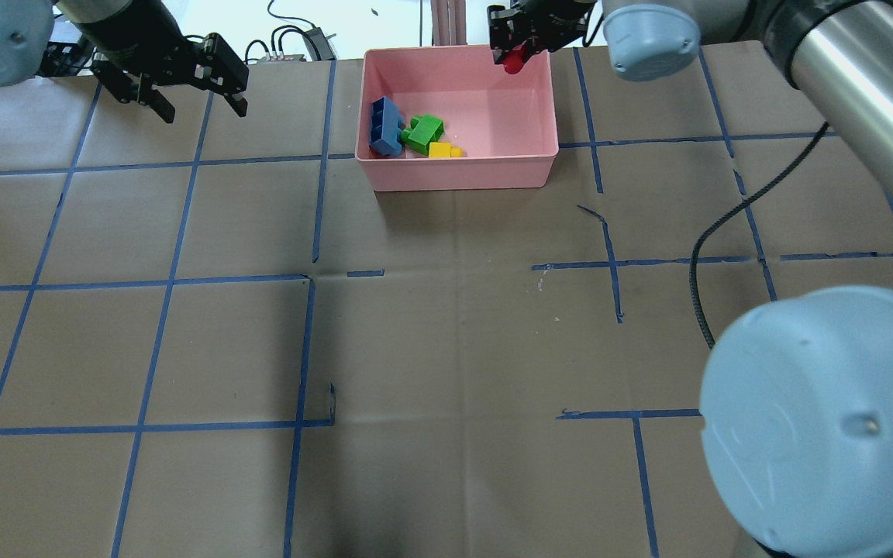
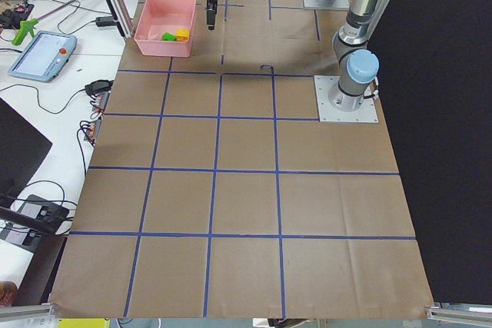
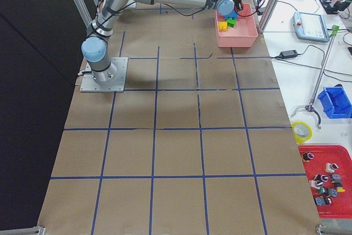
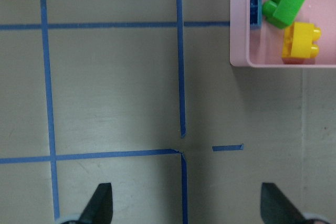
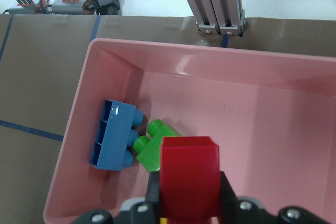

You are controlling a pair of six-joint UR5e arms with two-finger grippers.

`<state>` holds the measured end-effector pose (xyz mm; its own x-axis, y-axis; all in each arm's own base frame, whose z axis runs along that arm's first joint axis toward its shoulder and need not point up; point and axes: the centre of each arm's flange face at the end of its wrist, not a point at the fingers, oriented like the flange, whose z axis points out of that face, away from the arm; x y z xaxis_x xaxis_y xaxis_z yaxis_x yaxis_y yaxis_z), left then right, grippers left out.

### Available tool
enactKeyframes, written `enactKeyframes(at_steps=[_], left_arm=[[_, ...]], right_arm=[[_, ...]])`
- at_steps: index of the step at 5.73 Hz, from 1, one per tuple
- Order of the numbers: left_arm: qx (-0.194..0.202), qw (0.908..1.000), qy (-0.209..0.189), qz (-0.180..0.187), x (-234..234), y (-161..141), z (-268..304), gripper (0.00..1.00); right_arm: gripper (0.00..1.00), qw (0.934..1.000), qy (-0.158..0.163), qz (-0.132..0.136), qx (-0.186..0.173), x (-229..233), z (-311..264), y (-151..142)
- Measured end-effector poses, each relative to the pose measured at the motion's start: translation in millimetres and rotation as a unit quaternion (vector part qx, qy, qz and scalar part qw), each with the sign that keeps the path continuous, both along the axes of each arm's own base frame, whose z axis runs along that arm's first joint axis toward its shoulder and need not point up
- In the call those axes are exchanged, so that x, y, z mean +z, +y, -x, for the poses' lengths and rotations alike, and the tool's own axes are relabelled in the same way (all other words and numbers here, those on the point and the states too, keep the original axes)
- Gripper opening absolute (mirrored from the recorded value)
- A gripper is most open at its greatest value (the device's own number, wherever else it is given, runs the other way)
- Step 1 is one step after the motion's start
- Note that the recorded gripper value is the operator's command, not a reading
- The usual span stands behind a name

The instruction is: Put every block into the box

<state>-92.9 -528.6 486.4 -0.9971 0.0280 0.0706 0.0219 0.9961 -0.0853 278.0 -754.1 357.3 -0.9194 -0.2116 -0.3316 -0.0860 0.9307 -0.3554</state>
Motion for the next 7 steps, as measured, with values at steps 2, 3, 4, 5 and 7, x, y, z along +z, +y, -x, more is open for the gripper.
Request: enactKeyframes(at_steps=[2, 3, 4, 5, 7], left_arm=[[-0.026, 0.9990, -0.037, 0.000, 11, 25, 26, 0.99], [-0.032, 0.9986, -0.041, 0.001, 14, 25, 31, 0.99], [-0.036, 0.9984, -0.042, 0.003, 16, 25, 32, 0.99], [-0.039, 0.9983, -0.043, 0.006, 19, 25, 31, 0.99], [-0.037, 0.9983, -0.044, 0.010, 23, 26, 27, 0.99]], right_arm=[[1.00, 0.9999, -0.009, -0.009, 0.002, -4, -12, 1], [1.00, 0.9999, -0.009, -0.006, 0.004, 2, -13, 3], [1.00, 0.9999, -0.009, 0.003, 0.005, 22, -10, 9], [1.00, 1.0000, -0.003, -0.006, 0.002, 53, 1, 26], [1.00, 0.9936, 0.045, -0.103, -0.014, 105, 44, 79]])
